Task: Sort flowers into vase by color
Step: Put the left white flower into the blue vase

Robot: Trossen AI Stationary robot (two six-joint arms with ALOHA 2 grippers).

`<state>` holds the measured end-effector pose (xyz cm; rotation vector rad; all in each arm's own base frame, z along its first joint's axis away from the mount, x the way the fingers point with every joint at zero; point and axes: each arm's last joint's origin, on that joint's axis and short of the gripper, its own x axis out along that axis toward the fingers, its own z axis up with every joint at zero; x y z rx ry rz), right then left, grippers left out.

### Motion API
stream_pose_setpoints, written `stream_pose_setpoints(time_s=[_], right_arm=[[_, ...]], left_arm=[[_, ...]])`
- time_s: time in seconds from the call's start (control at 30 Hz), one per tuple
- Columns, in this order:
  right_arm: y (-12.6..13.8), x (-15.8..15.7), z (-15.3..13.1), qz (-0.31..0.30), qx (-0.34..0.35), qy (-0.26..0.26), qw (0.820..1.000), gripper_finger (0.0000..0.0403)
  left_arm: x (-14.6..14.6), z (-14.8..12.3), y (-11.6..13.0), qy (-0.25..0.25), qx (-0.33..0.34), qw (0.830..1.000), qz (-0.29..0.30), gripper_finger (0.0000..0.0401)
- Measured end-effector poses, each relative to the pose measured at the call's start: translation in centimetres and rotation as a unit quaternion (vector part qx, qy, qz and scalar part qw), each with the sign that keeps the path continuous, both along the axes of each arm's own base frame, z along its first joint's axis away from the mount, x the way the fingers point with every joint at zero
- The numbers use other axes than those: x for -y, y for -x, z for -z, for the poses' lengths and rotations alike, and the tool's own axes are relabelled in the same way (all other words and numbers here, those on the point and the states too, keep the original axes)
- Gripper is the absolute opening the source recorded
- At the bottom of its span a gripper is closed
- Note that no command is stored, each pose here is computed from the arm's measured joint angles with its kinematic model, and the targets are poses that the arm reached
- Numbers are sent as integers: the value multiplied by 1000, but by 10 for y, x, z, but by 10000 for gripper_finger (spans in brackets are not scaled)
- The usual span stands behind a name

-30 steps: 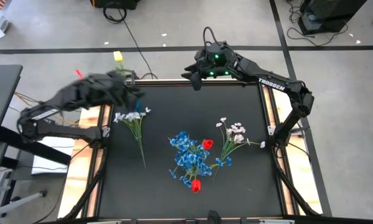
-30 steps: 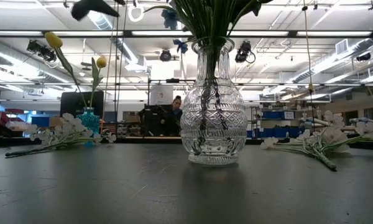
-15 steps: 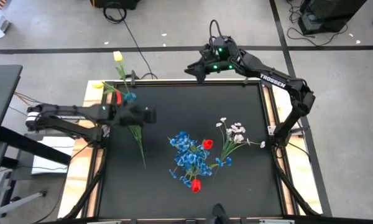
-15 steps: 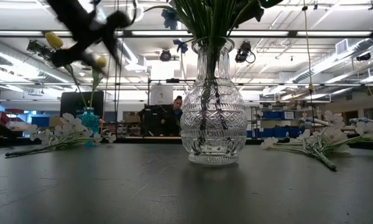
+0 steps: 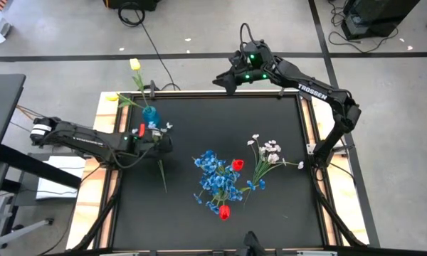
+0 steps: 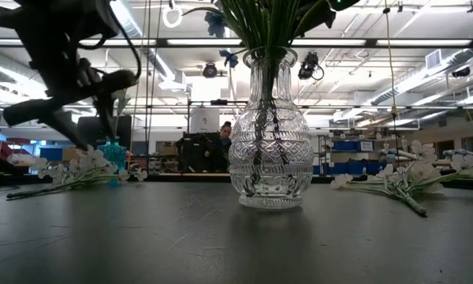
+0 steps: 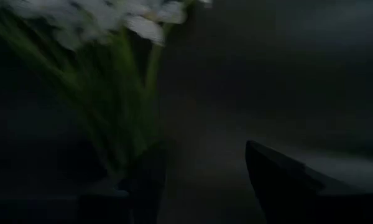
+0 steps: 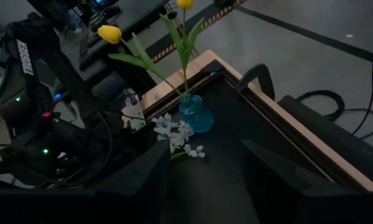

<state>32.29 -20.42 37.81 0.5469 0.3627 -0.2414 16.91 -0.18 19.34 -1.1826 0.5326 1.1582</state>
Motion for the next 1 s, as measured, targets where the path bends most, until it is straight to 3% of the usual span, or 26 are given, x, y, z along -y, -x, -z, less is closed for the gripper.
stream_pose_setpoints(time_s=[0.23,0.67,0.8,1.0], right_arm=[[0,0,1,-3,-3,-3,1000,201],[3,-3,7,-7,-36,-17,999,201],[4,-4,9,-11,-47,-18,999,201],[4,-4,10,-11,-52,-11,999,201]], left_arm=[[-6,13,4,-2,-85,996,-20,246],[-21,42,-15,39,-141,988,-50,242],[-21,45,-17,41,-145,987,-51,202],[-21,47,-19,41,-147,987,-41,108]])
